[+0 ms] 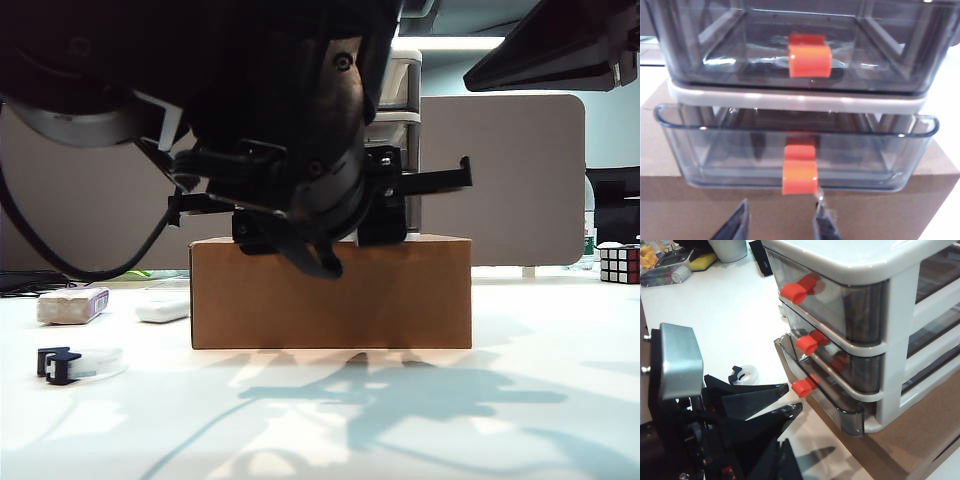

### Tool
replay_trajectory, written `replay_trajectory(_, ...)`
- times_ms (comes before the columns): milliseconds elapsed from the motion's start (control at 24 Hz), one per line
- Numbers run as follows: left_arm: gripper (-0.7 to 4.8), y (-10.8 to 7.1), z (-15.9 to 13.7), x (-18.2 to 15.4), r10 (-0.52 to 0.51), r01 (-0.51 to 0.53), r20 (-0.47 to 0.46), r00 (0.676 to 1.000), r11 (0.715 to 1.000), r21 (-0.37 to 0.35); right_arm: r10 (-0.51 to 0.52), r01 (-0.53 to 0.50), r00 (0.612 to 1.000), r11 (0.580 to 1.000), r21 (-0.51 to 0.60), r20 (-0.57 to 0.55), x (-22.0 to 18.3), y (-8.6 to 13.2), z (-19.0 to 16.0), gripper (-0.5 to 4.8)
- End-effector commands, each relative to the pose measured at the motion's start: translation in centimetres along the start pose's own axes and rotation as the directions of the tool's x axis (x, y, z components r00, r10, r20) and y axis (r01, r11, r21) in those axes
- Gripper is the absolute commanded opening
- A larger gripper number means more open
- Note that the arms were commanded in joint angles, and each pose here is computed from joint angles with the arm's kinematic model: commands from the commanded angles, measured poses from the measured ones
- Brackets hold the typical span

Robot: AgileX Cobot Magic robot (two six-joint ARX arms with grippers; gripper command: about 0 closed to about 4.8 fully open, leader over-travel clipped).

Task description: Open the third layer of the drawer on the table, pick up the transparent tape on the table and put it in, and finally close the drawer.

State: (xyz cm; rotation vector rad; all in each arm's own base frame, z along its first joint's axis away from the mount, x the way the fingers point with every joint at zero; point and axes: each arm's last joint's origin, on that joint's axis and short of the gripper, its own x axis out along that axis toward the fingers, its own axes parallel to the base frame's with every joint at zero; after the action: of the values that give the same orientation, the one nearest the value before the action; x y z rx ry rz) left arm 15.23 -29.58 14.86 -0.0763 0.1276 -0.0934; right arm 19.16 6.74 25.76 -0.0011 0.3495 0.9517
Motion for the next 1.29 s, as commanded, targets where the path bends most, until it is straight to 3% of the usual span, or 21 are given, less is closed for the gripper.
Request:
replay_trajectory(42, 1.57, -0.1, 0.3, 0.1, -0.024, 0.024, 0.005, 1.0, 0.999, -0.023, 0.002, -0.001, 1.0, 1.0, -0.011, 0.014, -0.1, 0.1, 0.3, -0.05)
replay_trajectory(1289, 1.51, 0.6, 1.2, 2.0, -0.081, 0.082, 0.022, 0.997, 0.994, -0.072, 0.002, -0.002, 1.0, 1.0, -0.011, 0.013, -0.1, 0.1, 0.3, -0.05)
